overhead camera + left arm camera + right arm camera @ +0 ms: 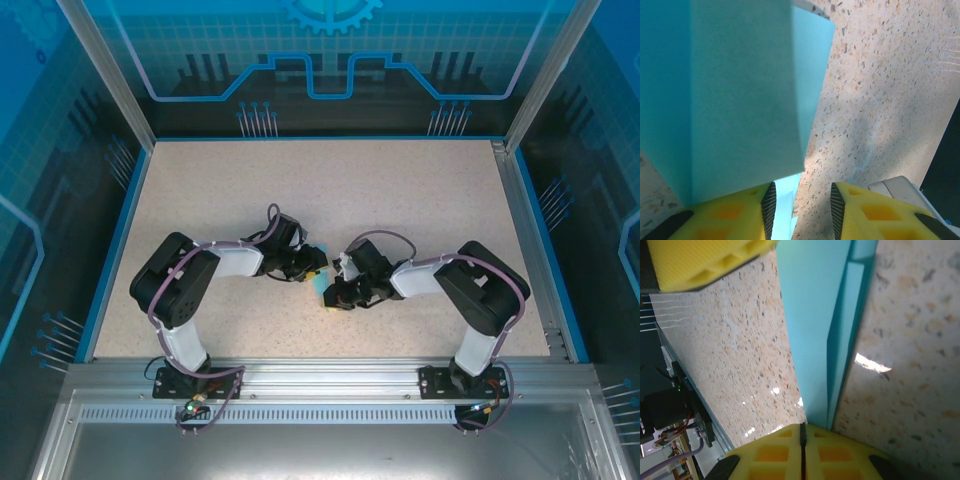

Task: Fold a paper plane with a square sheet of paper (pick it up from the middle)
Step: Fold the wing for the fifth time at the center of the table.

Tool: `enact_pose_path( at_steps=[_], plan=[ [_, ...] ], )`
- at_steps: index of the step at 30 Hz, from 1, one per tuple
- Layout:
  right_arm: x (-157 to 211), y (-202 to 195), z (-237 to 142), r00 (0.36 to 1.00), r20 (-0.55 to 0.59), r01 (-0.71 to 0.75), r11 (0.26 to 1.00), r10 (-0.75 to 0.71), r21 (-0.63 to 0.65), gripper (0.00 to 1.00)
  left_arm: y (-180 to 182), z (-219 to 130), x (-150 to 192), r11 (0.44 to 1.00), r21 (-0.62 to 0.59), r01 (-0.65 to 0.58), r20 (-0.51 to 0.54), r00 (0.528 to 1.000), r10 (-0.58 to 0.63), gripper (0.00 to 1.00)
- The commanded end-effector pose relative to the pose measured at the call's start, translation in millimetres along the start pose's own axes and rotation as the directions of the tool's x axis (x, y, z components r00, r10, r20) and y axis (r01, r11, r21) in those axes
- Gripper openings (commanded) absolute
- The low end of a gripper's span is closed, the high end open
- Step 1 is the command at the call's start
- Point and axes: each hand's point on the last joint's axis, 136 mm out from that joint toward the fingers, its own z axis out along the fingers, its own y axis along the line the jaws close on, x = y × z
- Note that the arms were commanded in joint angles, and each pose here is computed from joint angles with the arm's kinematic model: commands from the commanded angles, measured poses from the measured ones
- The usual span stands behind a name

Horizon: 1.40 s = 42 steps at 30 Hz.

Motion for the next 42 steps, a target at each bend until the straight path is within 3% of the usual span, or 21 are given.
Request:
enact_pose_path(
  at_steps=[1, 12, 22, 33, 42],
  plan=[
    [45, -25, 1, 0.988, -0.137, -0.057, 0.995, 0.067, 0.078, 0.08, 32, 8, 1, 0.992, -0.113, 0.047, 0.003, 0.999, -0.047, 0.38],
    [62, -31, -5, 0.985, -0.164, -0.03, 0.993, 0.049, 0.115, 0.08, 31, 7, 0, 0.992, -0.113, 0.049, 0.003, 0.999, -0.049, 0.38],
    [12, 25, -25, 0.997, 0.033, 0.065, 0.997, -0.067, 0.034, 0.06, 30, 5, 1, 0.993, -0.109, 0.048, -0.001, 0.999, -0.049, 0.38],
    [-37, 29, -15, 0.977, 0.212, -0.03, 1.0, 0.028, 0.004, 0.07, 28, 5, 2, 0.994, -0.105, 0.042, -0.012, 0.999, -0.044, 0.38],
    [-48, 31, -15, 0.977, 0.214, -0.025, 1.0, 0.023, 0.008, 0.09, 26, 8, 1, 0.995, -0.095, 0.043, -0.017, 0.999, -0.045, 0.38]
  ],
)
